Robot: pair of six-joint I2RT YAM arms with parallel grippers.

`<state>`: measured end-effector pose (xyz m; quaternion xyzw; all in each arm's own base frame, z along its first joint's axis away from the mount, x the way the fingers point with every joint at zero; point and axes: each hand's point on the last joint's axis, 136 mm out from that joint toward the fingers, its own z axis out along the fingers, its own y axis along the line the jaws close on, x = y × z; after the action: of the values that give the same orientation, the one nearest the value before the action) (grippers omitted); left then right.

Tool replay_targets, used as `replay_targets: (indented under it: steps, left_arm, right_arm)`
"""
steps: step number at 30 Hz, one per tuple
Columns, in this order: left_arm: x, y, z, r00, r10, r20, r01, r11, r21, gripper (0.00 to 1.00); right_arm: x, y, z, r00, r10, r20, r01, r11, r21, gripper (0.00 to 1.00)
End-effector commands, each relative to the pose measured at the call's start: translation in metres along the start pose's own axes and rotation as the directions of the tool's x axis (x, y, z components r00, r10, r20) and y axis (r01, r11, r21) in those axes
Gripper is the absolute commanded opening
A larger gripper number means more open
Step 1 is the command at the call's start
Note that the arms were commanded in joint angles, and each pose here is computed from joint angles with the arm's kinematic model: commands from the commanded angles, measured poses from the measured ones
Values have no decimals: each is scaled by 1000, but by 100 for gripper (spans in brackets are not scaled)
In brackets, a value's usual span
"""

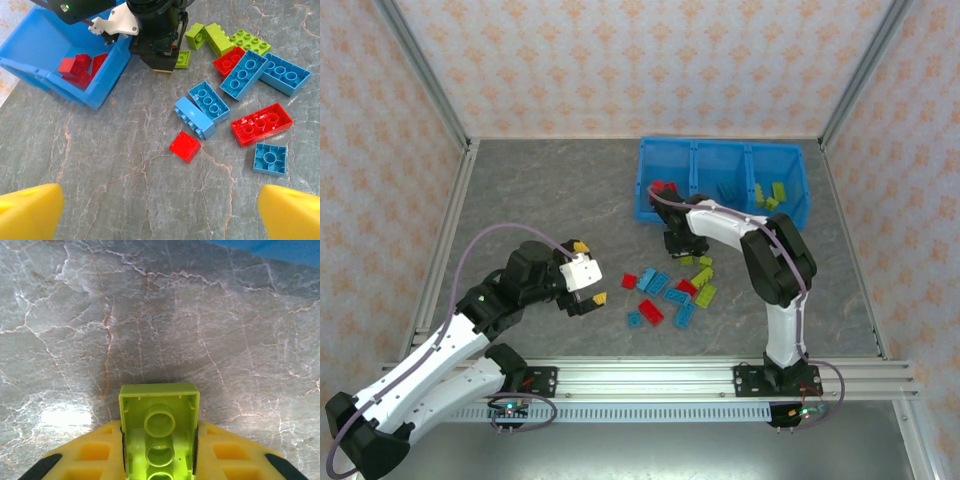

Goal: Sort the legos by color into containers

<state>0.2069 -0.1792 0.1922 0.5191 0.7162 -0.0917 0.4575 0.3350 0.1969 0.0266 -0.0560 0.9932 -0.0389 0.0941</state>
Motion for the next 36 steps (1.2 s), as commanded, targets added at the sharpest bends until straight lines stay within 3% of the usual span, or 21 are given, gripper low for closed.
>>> replay_targets:
  steps: [1,5,10,16,23,27,30,36]
  left_arm:
    - [-4,-1,-2,999,30,34,-30,1000,-8,100]
    - [-8,-1,-5,997,37,68,-36,999,-22,100]
    - [-11,-2,-5,996,26,87,-25,1000,-14,100]
    - [-14,-3,-5,995,17,94,-17,1000,-1,100]
    - [-15,-1,-11,994,23,103,-21,1000,-20,100]
    - [-15,-1,-14,993,24,113,-20,999,-35,100]
    - [-14,0,-14,993,25,114,-20,999,-41,100]
    - [-14,3,-11,995,14,104,-9,999,-48,100]
  right_arm:
    - [-6,-1,-37,994,55,93,-49,997,-67,28]
    - [-26,-23,-104,936,161,313,-124,983,-137,26]
    - [-46,-100,-159,779,384,497,-347,923,-169,27]
    - [-75,-201,-162,609,591,528,-574,788,-220,28]
    - [-111,-262,-104,605,670,431,-694,708,-127,29]
    - [-127,-270,-81,619,685,384,-711,697,-98,43]
    - [-133,-272,-93,611,692,385,-717,690,-103,59]
    - [-112,-258,-139,552,738,389,-716,658,-233,64]
